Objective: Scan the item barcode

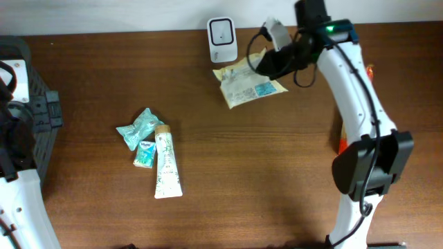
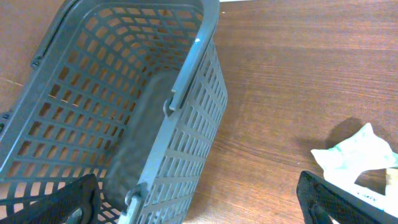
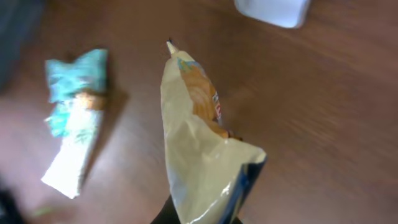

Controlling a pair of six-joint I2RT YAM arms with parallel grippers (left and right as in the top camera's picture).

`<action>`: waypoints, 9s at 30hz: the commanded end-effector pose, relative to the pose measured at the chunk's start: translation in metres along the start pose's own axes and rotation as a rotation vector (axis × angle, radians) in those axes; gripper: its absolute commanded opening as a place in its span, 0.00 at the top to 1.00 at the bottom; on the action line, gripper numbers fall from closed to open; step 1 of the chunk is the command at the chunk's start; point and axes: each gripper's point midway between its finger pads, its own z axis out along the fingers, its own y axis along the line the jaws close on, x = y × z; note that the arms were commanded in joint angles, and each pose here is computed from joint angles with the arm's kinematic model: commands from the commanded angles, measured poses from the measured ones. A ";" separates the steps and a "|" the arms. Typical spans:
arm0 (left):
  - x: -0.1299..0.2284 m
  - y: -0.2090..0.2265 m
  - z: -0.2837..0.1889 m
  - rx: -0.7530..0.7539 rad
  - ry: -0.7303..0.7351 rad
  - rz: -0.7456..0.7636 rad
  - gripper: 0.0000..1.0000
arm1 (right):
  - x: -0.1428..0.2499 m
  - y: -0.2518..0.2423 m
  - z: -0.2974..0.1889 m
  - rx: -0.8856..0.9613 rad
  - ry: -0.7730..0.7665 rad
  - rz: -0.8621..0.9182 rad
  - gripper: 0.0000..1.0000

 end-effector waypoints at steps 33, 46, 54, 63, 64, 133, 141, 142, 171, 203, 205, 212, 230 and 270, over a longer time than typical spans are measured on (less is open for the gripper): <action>-0.002 0.000 -0.001 0.004 -0.008 0.008 0.01 | -0.041 0.060 -0.168 -0.883 -0.437 0.042 0.96; -0.002 0.000 -0.001 0.003 -0.008 0.008 0.01 | 0.027 -0.044 -0.002 0.915 0.232 -0.034 0.96; -0.002 0.000 -0.001 0.003 -0.008 0.008 0.01 | 0.103 0.079 0.126 0.416 0.542 -0.216 0.26; -0.002 0.000 -0.001 0.004 -0.007 0.008 0.01 | 0.044 -0.094 0.066 0.574 0.184 0.541 0.13; -0.002 0.000 -0.001 0.004 -0.007 0.008 0.01 | 0.045 -0.107 0.072 0.583 0.177 0.549 0.13; -0.002 0.000 -0.001 0.004 -0.007 0.008 0.01 | 0.103 -0.016 0.164 0.377 0.500 0.198 0.01; -0.002 0.000 -0.001 0.004 -0.007 0.008 0.01 | 0.120 -0.021 0.182 0.356 0.509 0.207 0.91; -0.002 0.000 -0.001 0.003 -0.007 0.008 0.01 | 0.115 -0.018 0.177 0.350 0.506 0.208 0.96; -0.002 0.000 -0.001 0.004 -0.007 0.008 0.01 | -0.139 -0.038 0.070 0.506 -0.390 0.172 0.96; -0.002 0.000 -0.001 0.003 -0.007 0.008 0.01 | -0.139 -0.002 0.076 0.559 -0.306 -0.152 0.96; -0.002 0.000 -0.001 0.004 -0.008 0.008 0.01 | -0.101 0.015 0.044 0.386 -0.184 0.006 0.96; -0.002 0.000 -0.001 0.004 -0.007 0.008 0.01 | 0.039 -0.095 -0.059 0.424 0.186 0.558 0.96; -0.002 0.000 -0.001 0.003 -0.007 0.008 0.01 | 0.027 -0.043 0.012 0.108 0.221 0.499 0.02; -0.002 0.000 -0.001 0.004 -0.007 0.008 0.01 | 0.126 0.088 0.199 -0.211 0.470 0.042 0.38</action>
